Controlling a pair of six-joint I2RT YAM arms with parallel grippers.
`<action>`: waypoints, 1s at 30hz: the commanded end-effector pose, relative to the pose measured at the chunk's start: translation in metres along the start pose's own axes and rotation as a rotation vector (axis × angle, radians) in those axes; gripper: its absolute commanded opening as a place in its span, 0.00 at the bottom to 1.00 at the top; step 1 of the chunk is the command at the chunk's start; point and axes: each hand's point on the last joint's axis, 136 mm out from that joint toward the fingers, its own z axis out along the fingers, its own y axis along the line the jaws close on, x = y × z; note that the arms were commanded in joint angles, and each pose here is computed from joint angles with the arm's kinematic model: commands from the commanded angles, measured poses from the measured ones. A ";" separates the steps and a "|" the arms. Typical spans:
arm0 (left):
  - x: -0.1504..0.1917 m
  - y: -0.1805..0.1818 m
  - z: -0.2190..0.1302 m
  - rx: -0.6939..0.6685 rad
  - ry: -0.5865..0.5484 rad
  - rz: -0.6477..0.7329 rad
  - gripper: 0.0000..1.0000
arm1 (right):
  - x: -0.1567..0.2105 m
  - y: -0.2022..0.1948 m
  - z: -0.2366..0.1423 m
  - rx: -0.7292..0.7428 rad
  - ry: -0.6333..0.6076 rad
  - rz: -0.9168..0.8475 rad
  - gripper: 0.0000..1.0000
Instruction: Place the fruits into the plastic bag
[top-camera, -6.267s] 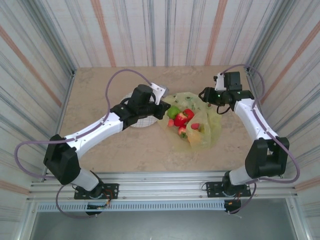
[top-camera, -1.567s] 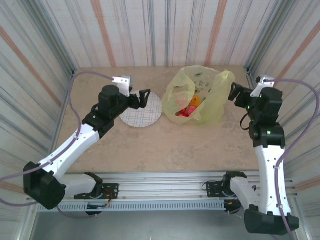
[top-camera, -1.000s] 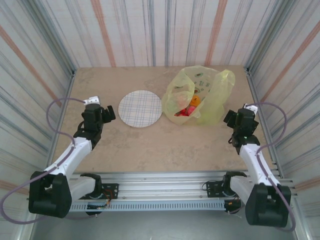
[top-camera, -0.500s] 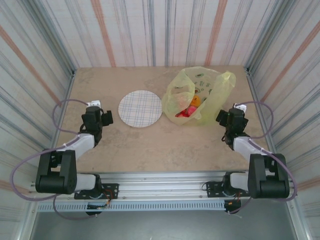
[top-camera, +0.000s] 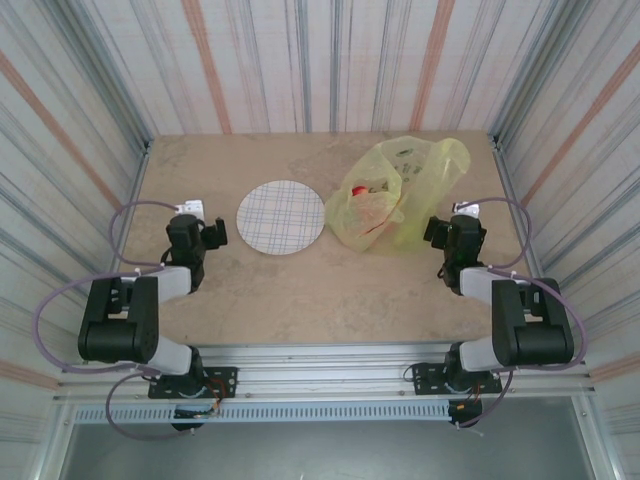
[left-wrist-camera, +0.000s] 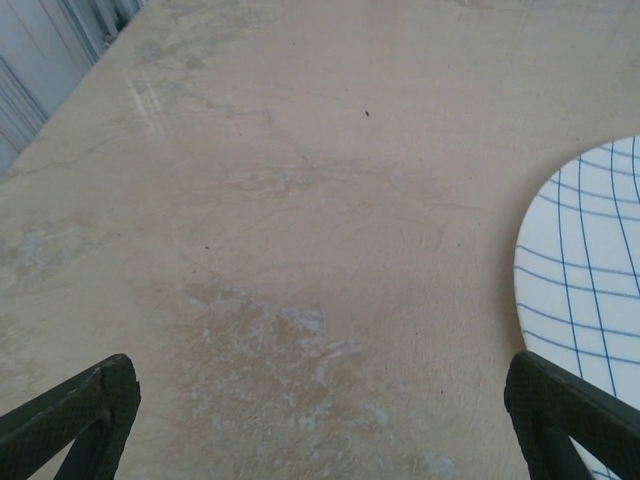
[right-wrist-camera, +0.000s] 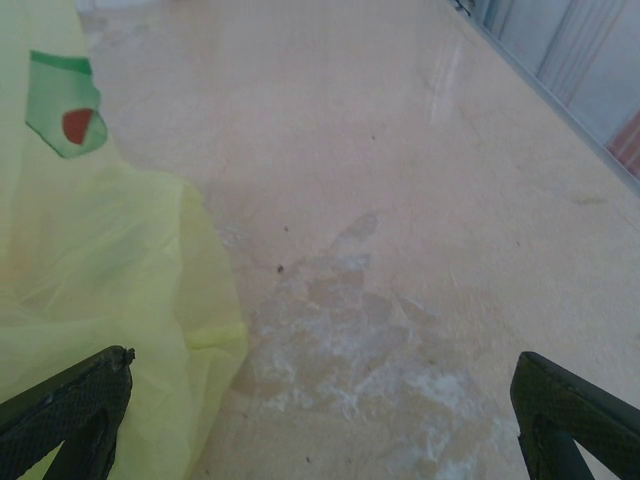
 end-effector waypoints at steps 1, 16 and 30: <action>-0.007 -0.007 0.000 0.046 -0.043 0.023 0.99 | -0.005 0.000 0.006 -0.033 -0.054 0.001 0.99; 0.001 -0.023 -0.002 0.141 -0.086 0.066 0.99 | 0.006 -0.002 0.011 -0.046 -0.068 0.020 0.99; 0.002 -0.023 -0.002 0.143 -0.081 0.066 0.99 | 0.005 0.000 0.012 -0.042 -0.069 0.007 0.99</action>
